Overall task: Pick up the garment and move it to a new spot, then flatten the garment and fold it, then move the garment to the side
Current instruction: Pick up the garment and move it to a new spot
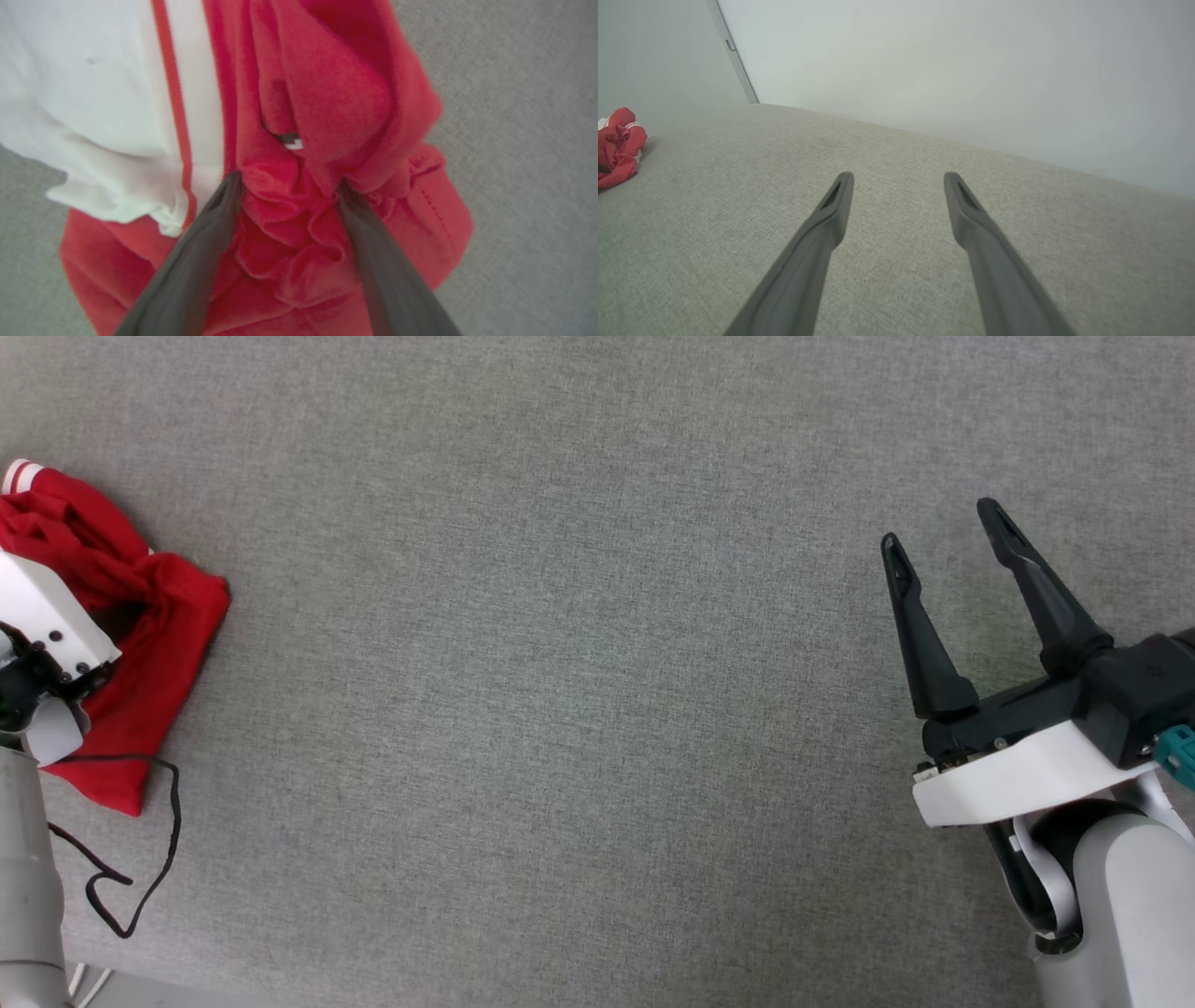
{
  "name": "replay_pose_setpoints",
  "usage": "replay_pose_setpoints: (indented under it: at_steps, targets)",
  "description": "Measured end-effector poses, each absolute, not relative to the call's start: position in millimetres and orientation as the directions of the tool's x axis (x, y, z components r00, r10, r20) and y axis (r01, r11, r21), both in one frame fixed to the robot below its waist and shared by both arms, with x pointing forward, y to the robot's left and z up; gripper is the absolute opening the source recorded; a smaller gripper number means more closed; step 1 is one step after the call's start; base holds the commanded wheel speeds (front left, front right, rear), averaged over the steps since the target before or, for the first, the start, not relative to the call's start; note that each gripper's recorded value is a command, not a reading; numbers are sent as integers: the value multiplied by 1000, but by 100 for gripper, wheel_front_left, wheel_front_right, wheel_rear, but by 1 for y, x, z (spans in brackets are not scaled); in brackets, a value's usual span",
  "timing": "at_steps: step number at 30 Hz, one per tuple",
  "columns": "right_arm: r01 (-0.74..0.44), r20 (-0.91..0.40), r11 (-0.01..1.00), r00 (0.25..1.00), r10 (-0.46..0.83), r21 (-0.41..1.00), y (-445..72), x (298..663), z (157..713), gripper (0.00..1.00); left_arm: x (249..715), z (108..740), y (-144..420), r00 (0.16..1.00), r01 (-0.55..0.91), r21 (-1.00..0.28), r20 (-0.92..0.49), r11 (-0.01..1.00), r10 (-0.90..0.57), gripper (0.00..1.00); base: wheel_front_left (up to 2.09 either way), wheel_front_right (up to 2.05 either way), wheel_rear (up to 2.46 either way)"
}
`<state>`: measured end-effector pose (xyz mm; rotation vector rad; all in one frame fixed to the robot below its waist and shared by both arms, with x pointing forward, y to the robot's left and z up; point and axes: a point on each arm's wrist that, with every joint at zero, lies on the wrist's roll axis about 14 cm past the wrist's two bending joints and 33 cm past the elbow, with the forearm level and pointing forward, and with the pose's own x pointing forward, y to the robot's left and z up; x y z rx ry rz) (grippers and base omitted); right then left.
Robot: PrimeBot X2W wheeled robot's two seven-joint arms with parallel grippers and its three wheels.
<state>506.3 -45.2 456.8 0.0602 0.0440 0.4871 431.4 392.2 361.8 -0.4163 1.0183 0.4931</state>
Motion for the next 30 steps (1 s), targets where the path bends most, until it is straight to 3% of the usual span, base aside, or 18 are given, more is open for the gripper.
replay_pose_setpoints:
  at_steps: [1,5,10,16,17,23,30]
  targets:
    - [-468,-22,881,882,470,68,-44,506,459,100,432,363,393,437,-562,-90,-876,822,202,0,0,0,0]
    - [-471,-3,880,881,472,65,-42,505,468,100,436,377,400,497,-524,-50,-829,851,257,0,0,0,0]
    - [-472,34,879,882,471,66,-40,498,486,100,451,425,420,651,-512,-22,-663,859,371,0,0,0,0]
    - [-464,82,883,885,459,67,-40,480,513,100,470,529,438,832,-480,54,-289,876,474,0,0,0,0]
    - [-460,110,886,885,452,63,-40,472,528,100,475,578,436,873,-472,64,-107,879,476,0,0,0,0]
    - [-431,151,900,896,419,61,-51,455,549,100,485,635,396,912,-399,40,127,916,391,0,0,0,0]
    - [-351,158,935,927,339,56,-82,435,558,100,510,675,301,942,-171,-7,291,985,166,0,0,0,0]
